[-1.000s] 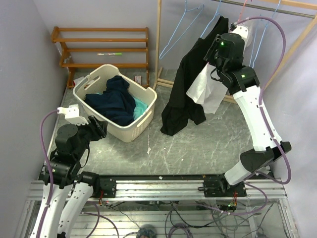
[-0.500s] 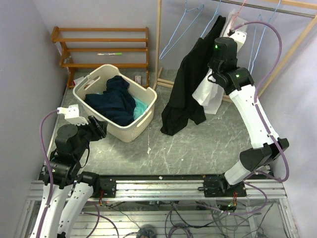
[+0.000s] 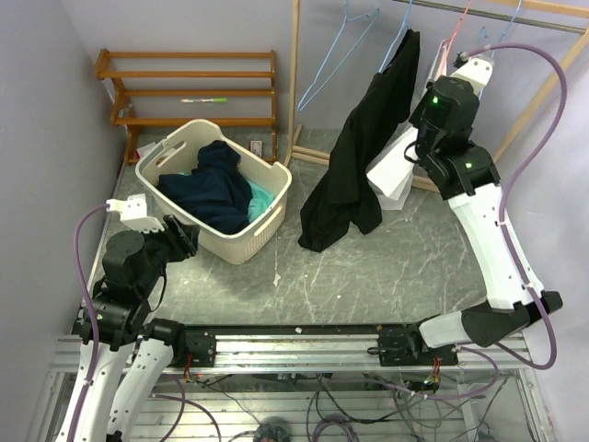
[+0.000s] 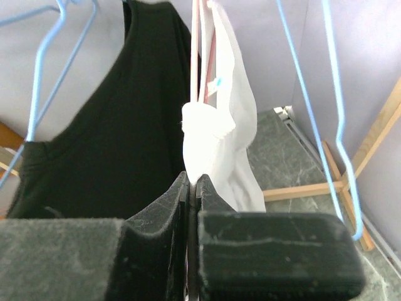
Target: Remove the t-shirt from the hanger
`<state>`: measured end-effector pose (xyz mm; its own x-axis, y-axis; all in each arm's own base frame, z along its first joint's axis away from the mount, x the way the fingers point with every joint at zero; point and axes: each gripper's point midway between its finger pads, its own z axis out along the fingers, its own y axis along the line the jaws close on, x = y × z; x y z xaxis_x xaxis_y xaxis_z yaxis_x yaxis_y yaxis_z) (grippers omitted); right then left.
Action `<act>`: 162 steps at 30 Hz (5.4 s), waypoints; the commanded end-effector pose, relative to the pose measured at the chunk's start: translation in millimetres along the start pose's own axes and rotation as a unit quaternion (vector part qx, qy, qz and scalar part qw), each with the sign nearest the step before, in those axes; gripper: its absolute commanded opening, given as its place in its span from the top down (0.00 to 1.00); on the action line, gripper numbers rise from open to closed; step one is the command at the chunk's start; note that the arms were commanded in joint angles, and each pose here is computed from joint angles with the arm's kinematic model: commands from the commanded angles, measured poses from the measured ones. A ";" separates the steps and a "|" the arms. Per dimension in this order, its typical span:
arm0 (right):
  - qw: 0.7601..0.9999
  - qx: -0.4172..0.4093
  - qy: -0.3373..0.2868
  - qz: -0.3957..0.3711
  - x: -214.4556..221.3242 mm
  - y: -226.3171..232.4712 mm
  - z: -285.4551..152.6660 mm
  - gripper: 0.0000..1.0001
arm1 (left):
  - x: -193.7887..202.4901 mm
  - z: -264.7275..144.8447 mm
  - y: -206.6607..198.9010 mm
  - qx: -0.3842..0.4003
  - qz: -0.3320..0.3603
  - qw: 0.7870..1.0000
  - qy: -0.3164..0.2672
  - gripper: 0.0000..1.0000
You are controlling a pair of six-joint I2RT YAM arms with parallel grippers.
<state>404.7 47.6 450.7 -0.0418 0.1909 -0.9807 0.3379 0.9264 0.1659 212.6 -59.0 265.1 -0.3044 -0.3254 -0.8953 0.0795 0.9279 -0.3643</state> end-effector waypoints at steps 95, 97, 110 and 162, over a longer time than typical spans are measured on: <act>0.785 -0.616 0.018 0.065 10.8 -3.8 -332.0 1.00 | -87.6 -100.4 -178.6 0.499 0.037 0.859 -0.108 0.19; 0.767 -0.638 0.020 0.062 11.9 -3.2 -342.9 1.00 | -99.4 -112.3 -195.4 0.555 0.031 0.825 -0.106 0.19; 0.725 -0.685 0.026 0.065 12.5 7.6 -355.5 1.00 | -121.2 -110.2 -229.3 0.646 0.031 0.759 -0.069 0.22; 0.874 -0.476 0.095 0.014 99.6 -33.5 -268.5 0.49 | -90.9 -86.9 -247.4 0.560 0.169 0.811 -0.009 0.93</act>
<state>125.4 126.1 365.3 -0.2699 0.1799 -0.9459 -0.6108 0.7275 0.3126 137.4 -242.4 461.6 -0.0666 -0.1059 -0.9921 0.9712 0.2211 -0.0888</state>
